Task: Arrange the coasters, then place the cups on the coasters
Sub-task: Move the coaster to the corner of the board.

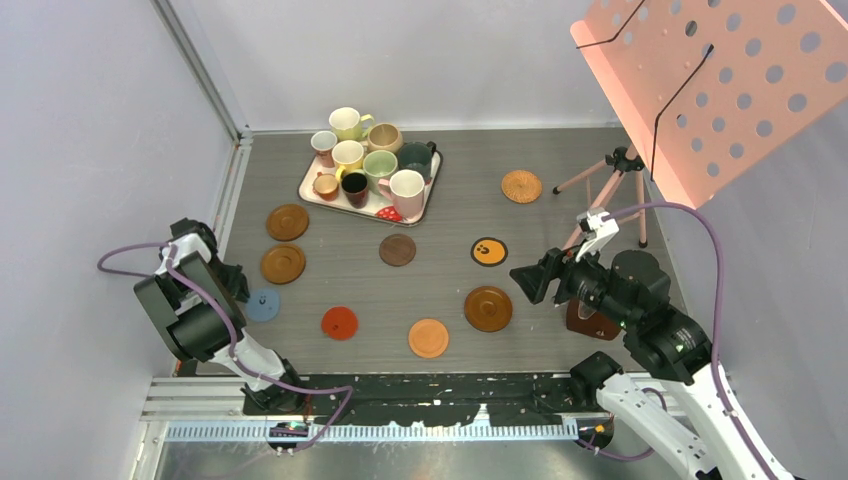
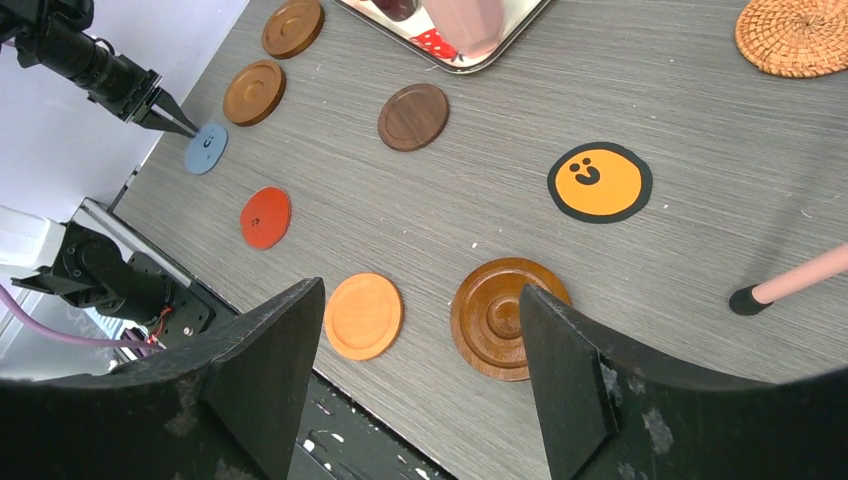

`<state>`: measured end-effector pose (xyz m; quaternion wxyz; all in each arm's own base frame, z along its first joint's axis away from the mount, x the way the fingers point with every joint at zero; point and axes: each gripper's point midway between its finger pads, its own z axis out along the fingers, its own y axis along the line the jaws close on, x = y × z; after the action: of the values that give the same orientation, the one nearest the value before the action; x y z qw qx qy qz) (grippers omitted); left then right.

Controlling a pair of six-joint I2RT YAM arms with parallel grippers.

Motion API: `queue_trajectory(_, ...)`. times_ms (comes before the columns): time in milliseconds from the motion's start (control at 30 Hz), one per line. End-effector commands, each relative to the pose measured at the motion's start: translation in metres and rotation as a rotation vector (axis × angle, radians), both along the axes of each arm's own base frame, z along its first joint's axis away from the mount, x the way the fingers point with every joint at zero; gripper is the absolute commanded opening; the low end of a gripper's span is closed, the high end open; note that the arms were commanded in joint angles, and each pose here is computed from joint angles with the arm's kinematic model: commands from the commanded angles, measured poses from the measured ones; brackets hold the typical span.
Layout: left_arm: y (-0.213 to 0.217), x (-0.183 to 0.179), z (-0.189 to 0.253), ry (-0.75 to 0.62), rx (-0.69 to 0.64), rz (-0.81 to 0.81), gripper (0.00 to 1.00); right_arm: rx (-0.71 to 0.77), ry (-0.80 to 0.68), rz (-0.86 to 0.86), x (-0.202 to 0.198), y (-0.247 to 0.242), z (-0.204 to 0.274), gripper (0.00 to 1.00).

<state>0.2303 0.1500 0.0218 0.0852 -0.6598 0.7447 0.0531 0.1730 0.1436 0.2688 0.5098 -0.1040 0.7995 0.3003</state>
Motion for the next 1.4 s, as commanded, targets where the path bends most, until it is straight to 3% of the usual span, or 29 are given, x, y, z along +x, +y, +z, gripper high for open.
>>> queue_trajectory(0, -0.006, 0.010, 0.011, -0.052, -0.033, -0.038, 0.14, 0.047, -0.089, 0.003, -0.001, 0.000, 0.030, 0.78)
queue_trajectory(133, -0.014, 0.026, 0.013, -0.134, -0.082, -0.021, 0.15, 0.061, -0.081, 0.007, 0.000, 0.003, 0.025, 0.78)
queue_trajectory(467, -0.036, 0.017, 0.009, -0.069, -0.167, 0.024, 0.12, 0.106, -0.105, -0.010, 0.006, 0.005, 0.016, 0.78)
queue_trajectory(967, -0.079, -0.023, -0.014, 0.001, -0.158, 0.155, 0.06, 0.047, -0.168, 0.005, 0.014, 0.005, 0.024, 0.79)
queue_trajectory(1367, -0.089, -0.022, -0.015, 0.003, -0.173, 0.127, 0.05, 0.080, -0.181, 0.004, 0.005, 0.002, 0.029, 0.79)
